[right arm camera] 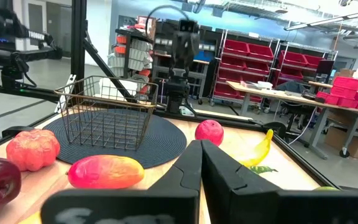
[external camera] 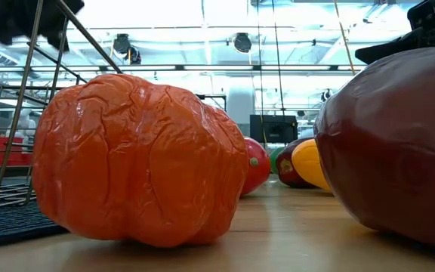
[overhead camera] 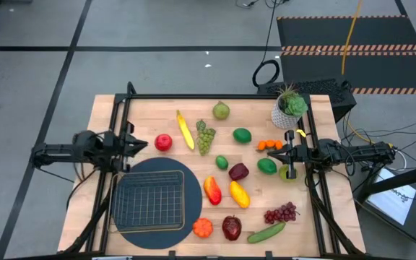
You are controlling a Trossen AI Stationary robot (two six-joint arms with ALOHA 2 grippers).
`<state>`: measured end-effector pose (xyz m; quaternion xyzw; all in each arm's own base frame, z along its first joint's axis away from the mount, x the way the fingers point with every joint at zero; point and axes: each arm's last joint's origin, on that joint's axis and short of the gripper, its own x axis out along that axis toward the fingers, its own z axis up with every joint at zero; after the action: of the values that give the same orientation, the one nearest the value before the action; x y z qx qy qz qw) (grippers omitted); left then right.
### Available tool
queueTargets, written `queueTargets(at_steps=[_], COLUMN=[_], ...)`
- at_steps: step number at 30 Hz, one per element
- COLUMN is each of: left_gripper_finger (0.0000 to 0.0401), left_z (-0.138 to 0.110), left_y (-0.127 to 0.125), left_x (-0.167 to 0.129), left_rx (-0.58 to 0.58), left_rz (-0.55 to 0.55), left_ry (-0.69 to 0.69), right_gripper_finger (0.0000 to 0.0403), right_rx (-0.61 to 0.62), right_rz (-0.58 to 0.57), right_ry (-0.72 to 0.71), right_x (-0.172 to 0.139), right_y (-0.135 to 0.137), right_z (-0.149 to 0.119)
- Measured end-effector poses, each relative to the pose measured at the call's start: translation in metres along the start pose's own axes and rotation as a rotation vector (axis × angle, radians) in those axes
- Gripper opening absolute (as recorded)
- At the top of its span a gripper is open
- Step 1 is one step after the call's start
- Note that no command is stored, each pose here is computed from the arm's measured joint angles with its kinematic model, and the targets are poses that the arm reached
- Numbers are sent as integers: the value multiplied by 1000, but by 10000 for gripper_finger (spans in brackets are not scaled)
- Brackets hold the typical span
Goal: Build produce basket
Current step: Put the red apple into the gold wire basket
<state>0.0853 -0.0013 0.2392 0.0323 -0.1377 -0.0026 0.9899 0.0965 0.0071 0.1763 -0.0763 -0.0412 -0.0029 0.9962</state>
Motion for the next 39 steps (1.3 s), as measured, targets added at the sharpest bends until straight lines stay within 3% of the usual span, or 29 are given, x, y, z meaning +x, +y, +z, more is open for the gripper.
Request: queueTargets(at_steps=[8,17,22,29,32,39], left_gripper_finger=[3,4,10,9,3,19], left_z=[68,119,111,70,59,56], left_y=[5,8,7,4,3,1], left_x=[24,53,57,72,76,79], left_rx=[-43,-115,-125,-112,-73,-83], left_rz=[-10,-4,-2,5,7,-3], left_ry=[216,492,578,588,572,582], right_gripper_finger=[0,0,0,0,0,0], right_rx=[21,280,371,498,499,413], right_rz=[-1,0,0,0,-18,-219], right_ry=[-8,-5,1,5,-1,-26], right_x=[0,0,0,0,0,-1], right_y=[0,0,0,0,-1,-8], right_z=[1,1,0,0,0,7])
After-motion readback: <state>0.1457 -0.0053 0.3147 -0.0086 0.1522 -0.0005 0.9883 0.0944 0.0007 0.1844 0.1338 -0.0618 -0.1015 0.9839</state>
